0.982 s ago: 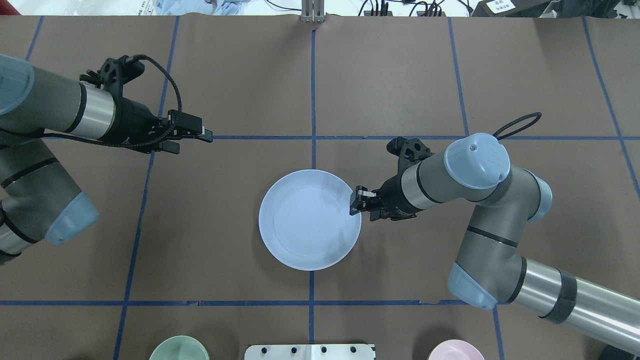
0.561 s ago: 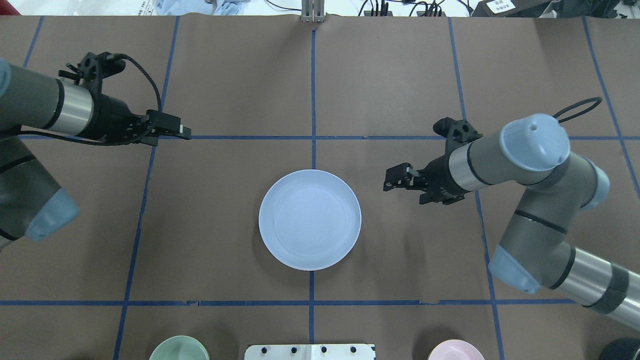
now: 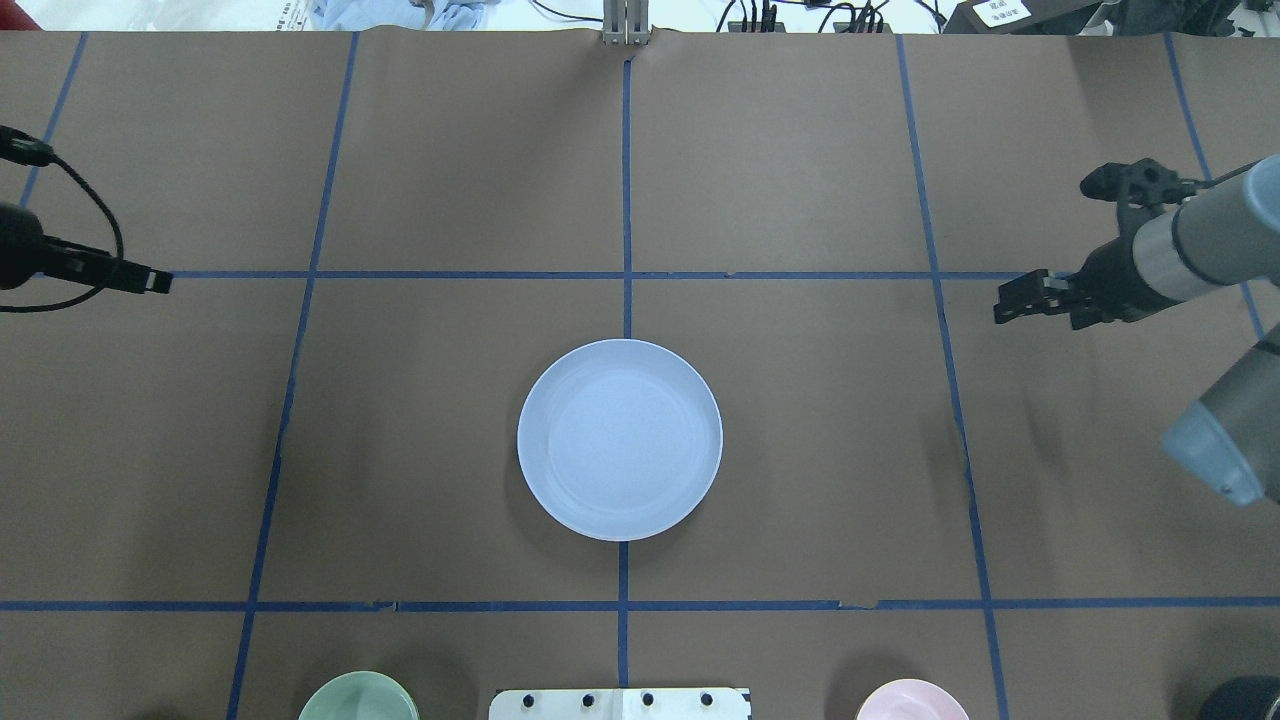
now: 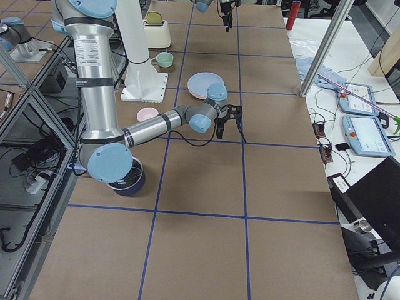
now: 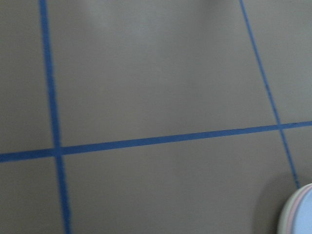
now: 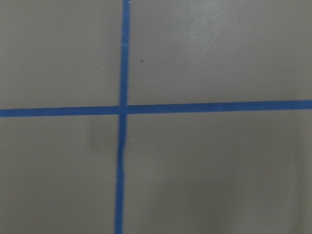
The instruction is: Stack three plates with pink and blue
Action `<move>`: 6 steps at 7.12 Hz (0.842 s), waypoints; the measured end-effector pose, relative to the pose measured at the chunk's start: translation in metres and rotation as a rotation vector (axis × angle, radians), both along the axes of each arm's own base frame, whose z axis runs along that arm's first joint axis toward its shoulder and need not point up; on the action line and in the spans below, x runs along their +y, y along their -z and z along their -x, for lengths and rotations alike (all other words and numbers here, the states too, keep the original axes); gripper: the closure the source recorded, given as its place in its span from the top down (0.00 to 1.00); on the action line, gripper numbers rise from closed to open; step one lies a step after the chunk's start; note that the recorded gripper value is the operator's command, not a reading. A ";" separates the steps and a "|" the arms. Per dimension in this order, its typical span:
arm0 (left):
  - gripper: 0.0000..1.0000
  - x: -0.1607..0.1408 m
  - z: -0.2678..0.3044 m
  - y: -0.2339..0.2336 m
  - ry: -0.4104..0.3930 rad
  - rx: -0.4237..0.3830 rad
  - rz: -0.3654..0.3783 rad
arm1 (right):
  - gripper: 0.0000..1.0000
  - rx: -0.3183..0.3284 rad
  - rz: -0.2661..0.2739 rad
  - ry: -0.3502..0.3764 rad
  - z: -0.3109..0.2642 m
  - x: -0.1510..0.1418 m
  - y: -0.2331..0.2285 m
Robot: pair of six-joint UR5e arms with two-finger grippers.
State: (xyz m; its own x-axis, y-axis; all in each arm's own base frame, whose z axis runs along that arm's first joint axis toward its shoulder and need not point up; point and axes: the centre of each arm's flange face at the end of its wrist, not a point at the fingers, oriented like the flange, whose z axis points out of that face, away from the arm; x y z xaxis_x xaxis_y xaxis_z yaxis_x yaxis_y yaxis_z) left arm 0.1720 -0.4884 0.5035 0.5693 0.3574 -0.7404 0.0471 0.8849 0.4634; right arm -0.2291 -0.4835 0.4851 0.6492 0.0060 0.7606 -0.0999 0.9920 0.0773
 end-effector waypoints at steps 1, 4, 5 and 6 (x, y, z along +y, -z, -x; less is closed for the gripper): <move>1.00 -0.005 0.039 -0.031 -0.007 -0.052 -0.041 | 1.00 0.041 -0.012 0.040 -0.040 -0.015 -0.023; 1.00 -0.013 0.142 -0.093 -0.024 -0.118 -0.088 | 1.00 0.051 -0.020 0.096 -0.157 -0.042 -0.105; 1.00 -0.014 0.155 -0.100 -0.025 -0.132 -0.079 | 1.00 0.061 -0.025 0.110 -0.184 -0.041 -0.127; 1.00 -0.015 0.169 -0.106 -0.030 -0.153 -0.067 | 1.00 0.073 -0.024 0.125 -0.208 -0.040 -0.144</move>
State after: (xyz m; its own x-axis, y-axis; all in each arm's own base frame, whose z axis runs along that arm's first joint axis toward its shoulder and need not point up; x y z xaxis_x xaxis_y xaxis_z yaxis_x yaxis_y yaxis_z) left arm 0.0029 -0.5035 0.6095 0.6617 0.4219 -0.6198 -0.0549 0.8517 0.5211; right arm -0.0207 -0.5231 0.6290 0.6976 -0.0955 0.7101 0.0307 0.9941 0.1036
